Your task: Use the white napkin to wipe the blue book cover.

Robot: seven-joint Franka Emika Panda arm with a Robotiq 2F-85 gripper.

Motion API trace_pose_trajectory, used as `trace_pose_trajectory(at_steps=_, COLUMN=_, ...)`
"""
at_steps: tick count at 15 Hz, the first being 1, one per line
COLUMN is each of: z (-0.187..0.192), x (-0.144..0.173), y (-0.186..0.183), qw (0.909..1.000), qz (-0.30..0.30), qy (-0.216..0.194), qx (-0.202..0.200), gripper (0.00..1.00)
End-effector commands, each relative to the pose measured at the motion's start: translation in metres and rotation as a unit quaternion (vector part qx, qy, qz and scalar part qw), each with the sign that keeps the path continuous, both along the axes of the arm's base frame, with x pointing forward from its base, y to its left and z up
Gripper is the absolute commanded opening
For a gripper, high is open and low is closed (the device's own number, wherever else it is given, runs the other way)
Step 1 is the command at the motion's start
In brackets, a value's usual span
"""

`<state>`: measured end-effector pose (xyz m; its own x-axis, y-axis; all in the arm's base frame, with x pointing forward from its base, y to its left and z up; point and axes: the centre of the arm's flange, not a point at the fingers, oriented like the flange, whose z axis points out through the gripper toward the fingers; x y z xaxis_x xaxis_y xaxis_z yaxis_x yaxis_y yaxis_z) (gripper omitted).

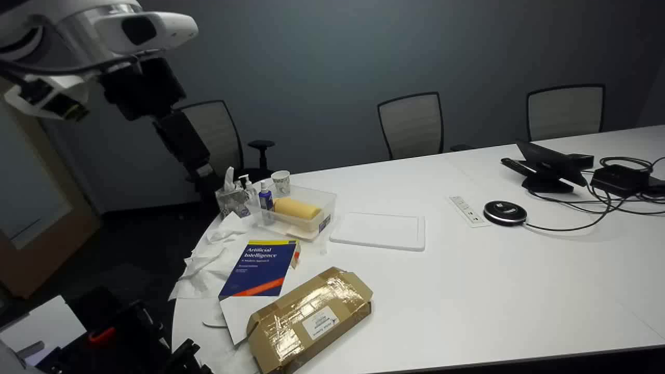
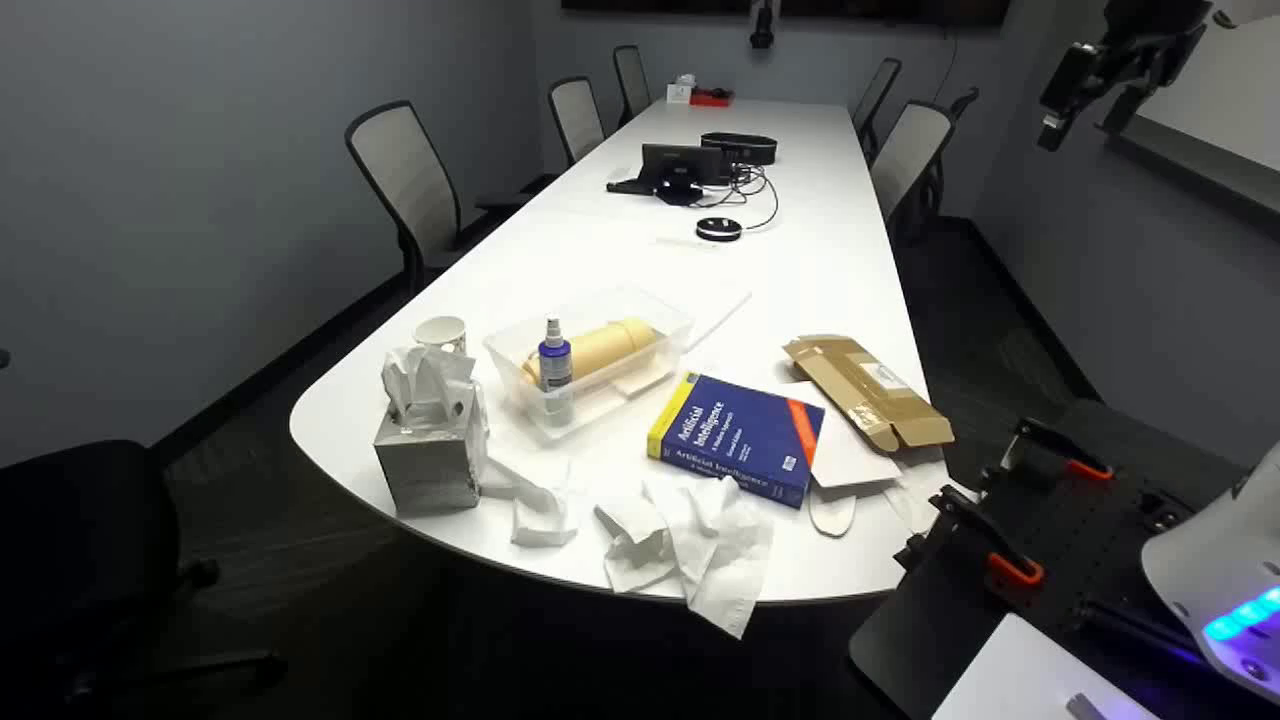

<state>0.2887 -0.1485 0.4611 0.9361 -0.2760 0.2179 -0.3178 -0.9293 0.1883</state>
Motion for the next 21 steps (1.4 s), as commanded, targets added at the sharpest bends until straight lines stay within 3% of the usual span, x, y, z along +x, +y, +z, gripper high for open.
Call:
trace_pose_trajectory(at_steps=1, z=0.0, x=0.0, y=0.0, qw=1.0, qz=0.0, qy=0.0, qx=0.0, gripper=1.0)
trace_pose_trajectory(at_steps=5, z=-0.015, x=0.029, y=0.025, qw=0.9998, qz=0.015, qy=0.007, qx=-0.011, gripper=1.0)
trace_pose_trajectory(at_steps=10, z=-0.05, x=0.099, y=0.133, qw=0.9963, qz=0.081, qy=0.023, qx=-0.018, gripper=1.0)
trace_pose_trajectory(at_steps=12, z=-0.07, x=0.122, y=0.181, qw=0.9948, qz=0.1, qy=0.01, qx=-0.013, gripper=1.0)
trace_pose_trajectory(at_steps=16, z=-0.122, x=0.156, y=0.266, qw=0.9901, qz=0.139, qy=-0.008, qx=0.019, gripper=1.0)
trace_pose_trajectory(at_steps=21, z=-0.212, x=0.186, y=0.329, qw=0.9844, qz=0.16, qy=0.021, qx=0.071, gripper=1.0)
